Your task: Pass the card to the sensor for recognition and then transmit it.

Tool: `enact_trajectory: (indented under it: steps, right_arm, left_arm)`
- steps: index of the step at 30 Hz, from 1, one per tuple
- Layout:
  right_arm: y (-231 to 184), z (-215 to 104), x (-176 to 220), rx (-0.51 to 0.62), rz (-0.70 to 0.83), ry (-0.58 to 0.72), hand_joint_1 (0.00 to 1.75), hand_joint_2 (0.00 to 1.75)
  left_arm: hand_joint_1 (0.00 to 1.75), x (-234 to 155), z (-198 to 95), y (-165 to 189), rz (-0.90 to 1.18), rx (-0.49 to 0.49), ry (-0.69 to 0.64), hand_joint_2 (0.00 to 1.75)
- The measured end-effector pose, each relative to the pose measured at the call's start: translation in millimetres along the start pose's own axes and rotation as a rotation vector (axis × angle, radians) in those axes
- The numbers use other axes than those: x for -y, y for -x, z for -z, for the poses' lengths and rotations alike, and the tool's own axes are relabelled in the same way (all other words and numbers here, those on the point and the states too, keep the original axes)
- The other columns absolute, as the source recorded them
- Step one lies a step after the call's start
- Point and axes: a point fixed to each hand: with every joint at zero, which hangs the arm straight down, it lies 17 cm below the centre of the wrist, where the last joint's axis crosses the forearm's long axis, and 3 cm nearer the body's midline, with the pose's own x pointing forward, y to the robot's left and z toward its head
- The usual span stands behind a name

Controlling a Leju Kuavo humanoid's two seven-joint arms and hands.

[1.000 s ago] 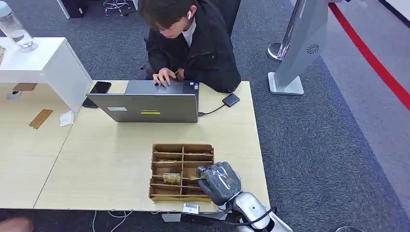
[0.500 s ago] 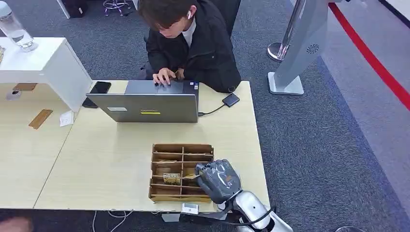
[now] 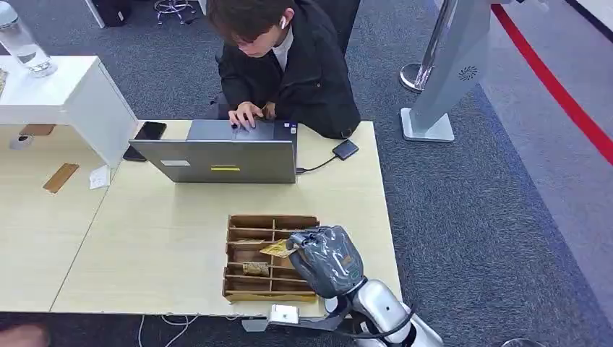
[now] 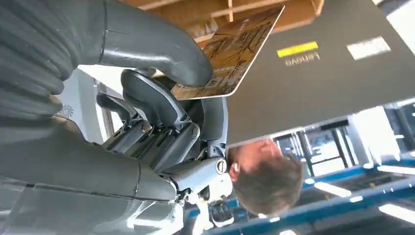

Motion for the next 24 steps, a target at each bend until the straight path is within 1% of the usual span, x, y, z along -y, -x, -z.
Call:
enact_trajectory:
  steps: [9,24]
  right_arm:
    - [-3.7,2.9,29.2,0.023,-0.006,0.071,1.75,1.75]
    - [-9.5,6.2,54.6,0.055,-0.018,0.138,1.75,1.75]
  left_arm:
    - [0.00,1.0,-0.5,-1.7,-0.007,0.008,0.000,0.00]
    - [0.00,-0.3,-0.4,-0.9,-0.017,0.008,-0.004,0.00]
